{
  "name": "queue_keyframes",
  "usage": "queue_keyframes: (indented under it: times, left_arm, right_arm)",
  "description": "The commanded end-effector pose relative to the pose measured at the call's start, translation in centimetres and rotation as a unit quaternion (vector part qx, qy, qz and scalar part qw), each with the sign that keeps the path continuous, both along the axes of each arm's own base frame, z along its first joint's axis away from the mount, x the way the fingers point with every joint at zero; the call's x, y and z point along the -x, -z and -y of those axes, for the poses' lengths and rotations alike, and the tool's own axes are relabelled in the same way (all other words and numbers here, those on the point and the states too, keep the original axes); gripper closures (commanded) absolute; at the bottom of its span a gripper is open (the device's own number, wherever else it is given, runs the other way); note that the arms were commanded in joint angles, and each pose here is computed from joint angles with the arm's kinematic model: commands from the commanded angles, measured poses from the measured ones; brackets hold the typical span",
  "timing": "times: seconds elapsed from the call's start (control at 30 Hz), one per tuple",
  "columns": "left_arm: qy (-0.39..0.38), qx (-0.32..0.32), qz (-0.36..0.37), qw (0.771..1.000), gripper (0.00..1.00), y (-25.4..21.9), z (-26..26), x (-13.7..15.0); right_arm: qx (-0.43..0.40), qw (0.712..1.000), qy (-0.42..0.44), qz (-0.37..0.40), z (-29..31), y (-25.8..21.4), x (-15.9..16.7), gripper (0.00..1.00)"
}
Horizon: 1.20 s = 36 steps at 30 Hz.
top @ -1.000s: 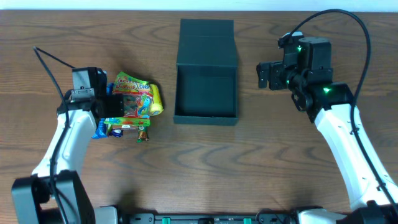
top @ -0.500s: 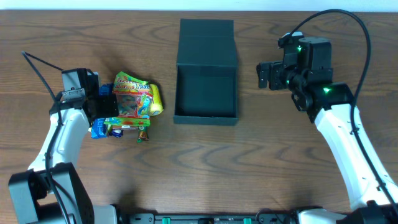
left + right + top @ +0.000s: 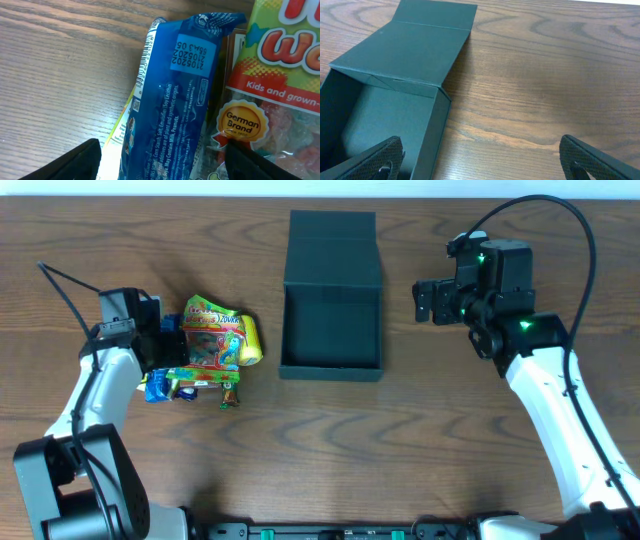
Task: Pack container
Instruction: 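Grasp the blue wrapped bar with the left gripper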
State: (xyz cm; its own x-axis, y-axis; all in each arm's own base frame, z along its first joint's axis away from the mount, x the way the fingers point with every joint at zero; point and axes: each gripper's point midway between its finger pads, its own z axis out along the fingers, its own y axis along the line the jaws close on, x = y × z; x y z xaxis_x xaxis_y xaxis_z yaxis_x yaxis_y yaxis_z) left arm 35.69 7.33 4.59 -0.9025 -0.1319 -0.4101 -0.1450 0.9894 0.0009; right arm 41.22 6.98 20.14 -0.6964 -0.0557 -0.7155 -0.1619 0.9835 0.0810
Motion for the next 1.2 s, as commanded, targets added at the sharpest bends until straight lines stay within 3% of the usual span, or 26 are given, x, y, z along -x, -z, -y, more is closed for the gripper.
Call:
queue_keyframes:
  times: [0.0, 0.5, 0.87, 1.0, 1.17]
  left_arm:
    - [-0.012, -0.008, -0.026, 1.0, 0.21, 1.6, -0.8, 0.6]
    - [-0.027, -0.006, -0.052, 0.998, 0.32, 3.2, -1.8, 1.4]
    - [-0.033, 0.012, -0.064, 0.997, 0.49, 3.6, -1.6, 2.0]
    - [-0.038, 0.023, -0.057, 0.997, 0.5, 3.3, -1.4, 1.7]
    - [-0.038, 0.026, -0.032, 0.998, 0.6, 1.7, -1.5, 0.3]
  right_arm:
    - [-0.001, 1.0, 0.006, 0.006, 0.5, -0.5, 0.0, 0.01]
    - [-0.001, 1.0, 0.006, 0.006, 0.5, -0.5, 0.0, 0.01]
    - [-0.001, 1.0, 0.006, 0.006, 0.5, -0.5, 0.0, 0.01]
    - [-0.001, 1.0, 0.006, 0.006, 0.5, -0.5, 0.0, 0.01]
    - [-0.001, 1.0, 0.006, 0.006, 0.5, -0.5, 0.0, 0.01]
